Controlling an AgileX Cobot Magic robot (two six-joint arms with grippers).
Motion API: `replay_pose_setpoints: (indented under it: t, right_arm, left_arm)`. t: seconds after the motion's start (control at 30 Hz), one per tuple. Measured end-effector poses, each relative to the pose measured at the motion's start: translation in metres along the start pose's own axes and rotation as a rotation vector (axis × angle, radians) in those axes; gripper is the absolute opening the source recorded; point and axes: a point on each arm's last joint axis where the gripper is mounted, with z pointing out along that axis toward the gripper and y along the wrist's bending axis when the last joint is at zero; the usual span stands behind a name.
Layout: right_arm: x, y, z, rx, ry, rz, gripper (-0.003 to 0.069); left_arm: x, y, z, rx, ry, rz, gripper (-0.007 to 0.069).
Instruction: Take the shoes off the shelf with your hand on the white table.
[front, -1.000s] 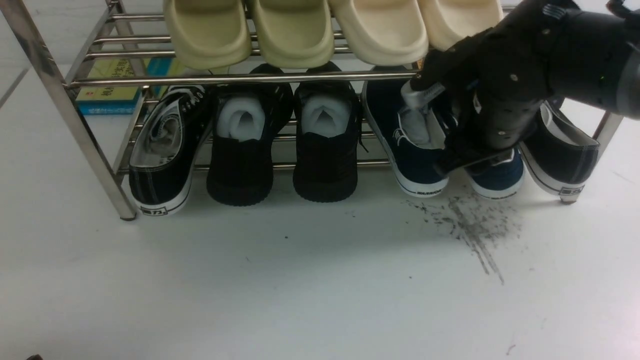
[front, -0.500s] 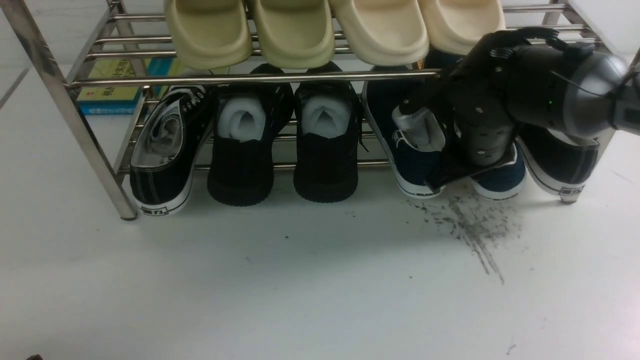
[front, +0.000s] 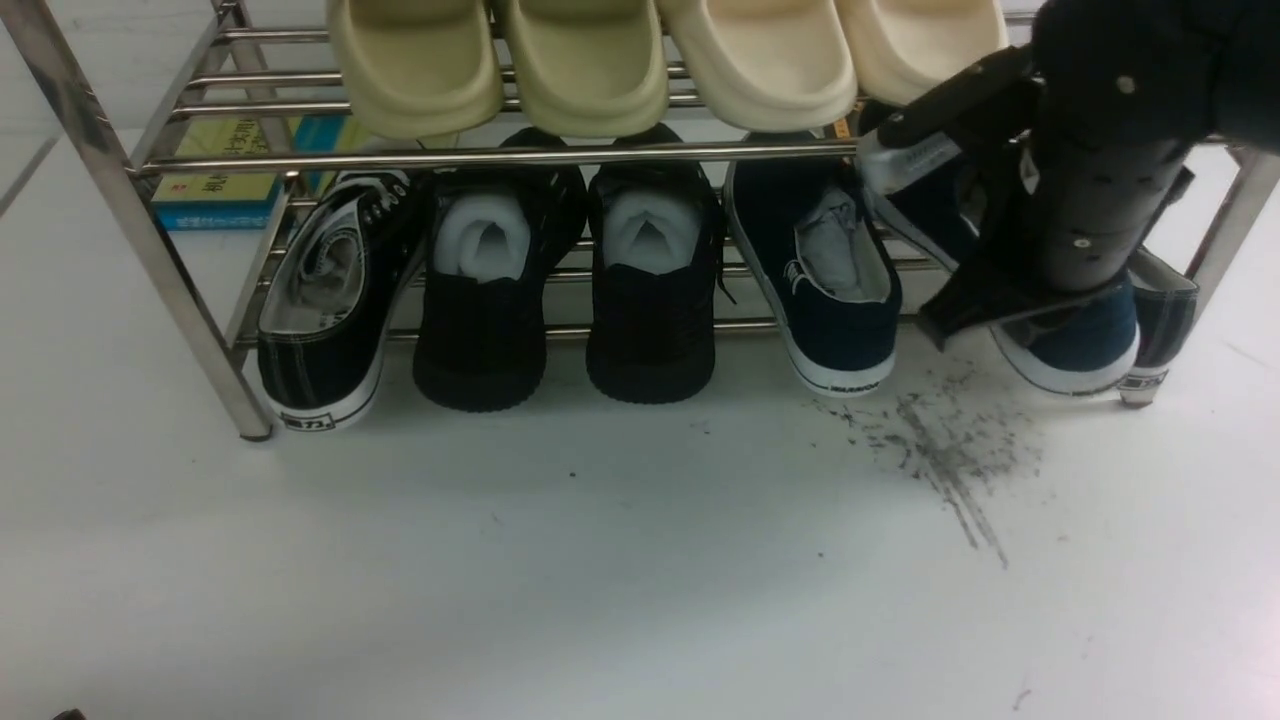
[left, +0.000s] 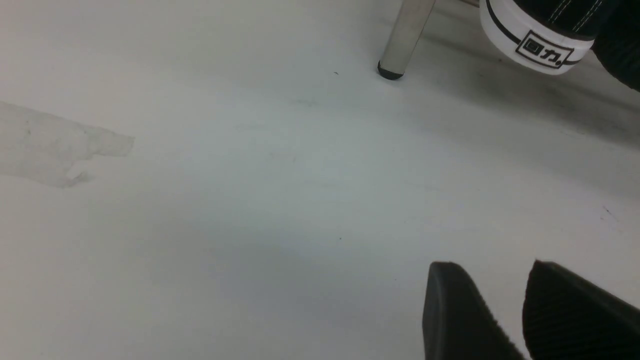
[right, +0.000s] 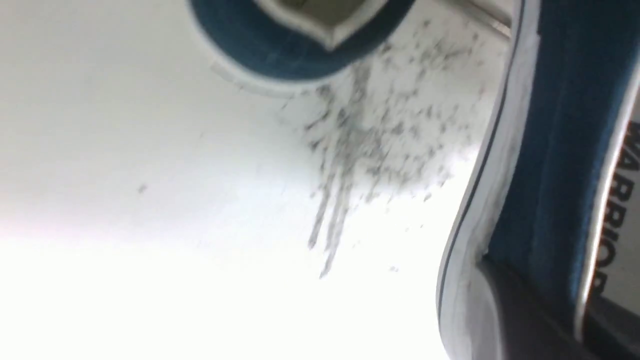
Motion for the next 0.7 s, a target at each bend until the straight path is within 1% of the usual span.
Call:
replay_pose_setpoints:
  t: [0.07,0.13,0.2,0.3,0.33,0.37,0.57,0.6,0.63,0.7]
  right_arm:
    - [0.004,0.000,-0.006,-0.013,0.012,0.000,0.0024]
    - [0.012,-0.002,-0.024,-0.046,0.012,0.002,0.0024]
    - [0.015,-0.003,-0.034,-0.060,-0.015,0.009,0.0024]
    - [0.026,-0.005,-0.066,-0.125,-0.095,0.039,0.0024]
    - [0.026,-0.005,-0.068,-0.129,-0.100,0.041,0.0024]
    - [0.033,-0.005,-0.082,-0.168,-0.135,0.056,0.0024]
    - [0.065,-0.007,-0.143,-0.318,-0.295,0.112,0.0024]
    - [0.068,-0.007,-0.147,-0.324,-0.305,0.114,0.0024]
    - [0.077,-0.007,-0.160,-0.363,-0.341,0.123,0.0024]
    - [0.092,-0.009,-0.175,-0.394,-0.391,0.124,0.0024]
  left_arm:
    - [0.000,0.000,0.000,0.000,0.000,0.000,0.0242]
    - [0.000,0.000,0.000,0.000,0.000,0.000,0.0242]
    - [0.000,0.000,0.000,0.000,0.000,0.000,0.0242]
    - [0.000,0.000,0.000,0.000,0.000,0.000,0.0242]
    - [0.000,0.000,0.000,0.000,0.000,0.000,0.0242]
    - [0.000,0.000,0.000,0.000,0.000,0.000,0.0242]
    - [0.000,0.000,0.000,0.000,0.000,0.000,0.0242]
    - [0.000,0.000,0.000,0.000,0.000,0.000,0.0242]
    - [0.000,0.000,0.000,0.000,0.000,0.000,0.0242]
    - [0.000,0.000,0.000,0.000,0.000,0.000,0.0242]
